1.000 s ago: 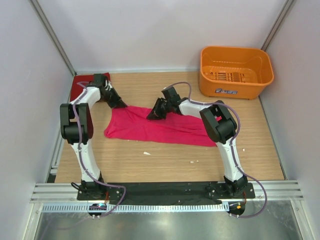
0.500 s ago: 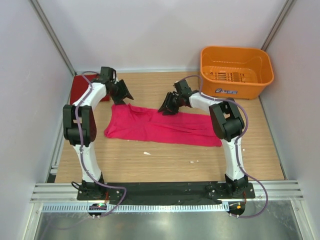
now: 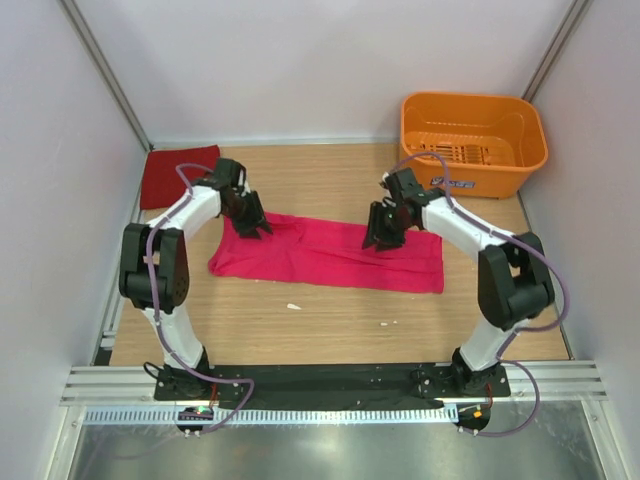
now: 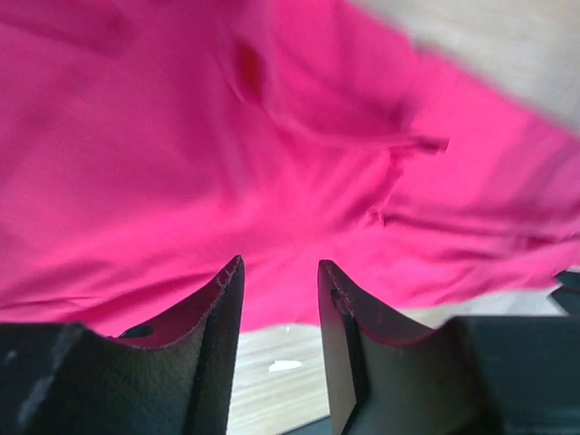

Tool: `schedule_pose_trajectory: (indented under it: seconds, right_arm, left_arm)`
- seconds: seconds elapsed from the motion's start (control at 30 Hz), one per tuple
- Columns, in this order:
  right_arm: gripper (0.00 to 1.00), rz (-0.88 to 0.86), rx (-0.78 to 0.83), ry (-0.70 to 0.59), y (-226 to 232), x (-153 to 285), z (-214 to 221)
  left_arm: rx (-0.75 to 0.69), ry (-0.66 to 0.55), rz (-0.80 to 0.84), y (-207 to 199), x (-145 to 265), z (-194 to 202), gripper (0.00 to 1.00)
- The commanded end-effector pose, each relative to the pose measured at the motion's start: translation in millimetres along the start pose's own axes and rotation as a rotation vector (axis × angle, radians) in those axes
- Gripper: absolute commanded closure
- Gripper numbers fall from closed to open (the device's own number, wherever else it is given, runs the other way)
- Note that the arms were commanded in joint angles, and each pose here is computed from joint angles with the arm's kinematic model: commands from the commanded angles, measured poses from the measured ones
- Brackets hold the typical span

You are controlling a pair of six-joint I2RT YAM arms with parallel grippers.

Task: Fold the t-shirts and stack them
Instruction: Fold the tshirt

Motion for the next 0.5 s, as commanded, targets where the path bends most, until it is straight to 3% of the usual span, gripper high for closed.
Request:
schedule_pose_trajectory:
  seconds: [0.0,0.13,0.2,0.47]
  right_arm:
    - [0.55,0.106,0.026,-0.004,-39.3,25.2,22.0]
    - [0.57,0.132,-0.001,-0.031,-54.8,29.7,38.2]
    - [0.63,0.181,-0.017,-0.062,-67.8,27.2,39.7]
    - [0.66,0.349,-0.046,-0.15,-102.6,40.3,40.8]
  left_arm:
    - [-0.033,0.036,0.065,-28.8,-2.7,25.6,0.61]
    - [-0.093,0.075,0.119,-63.8,-18.0,39.4,0.64]
    - [-0.116,0.098,0.145,-80.1,-26.9,42.0,0.65]
    - [-0.243,0.207,0.221,-146.1,-62.6,89.3,0.7]
Point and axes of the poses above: each gripper's point midway between its finger pads, its own x axis back along the fingers, its own y axis along the line the jaws close on, z = x × y, the point moved 1 cm from there along x, back along the fingers, and after that the axes turned 8 degrees about -x, right-handed, at the moved point
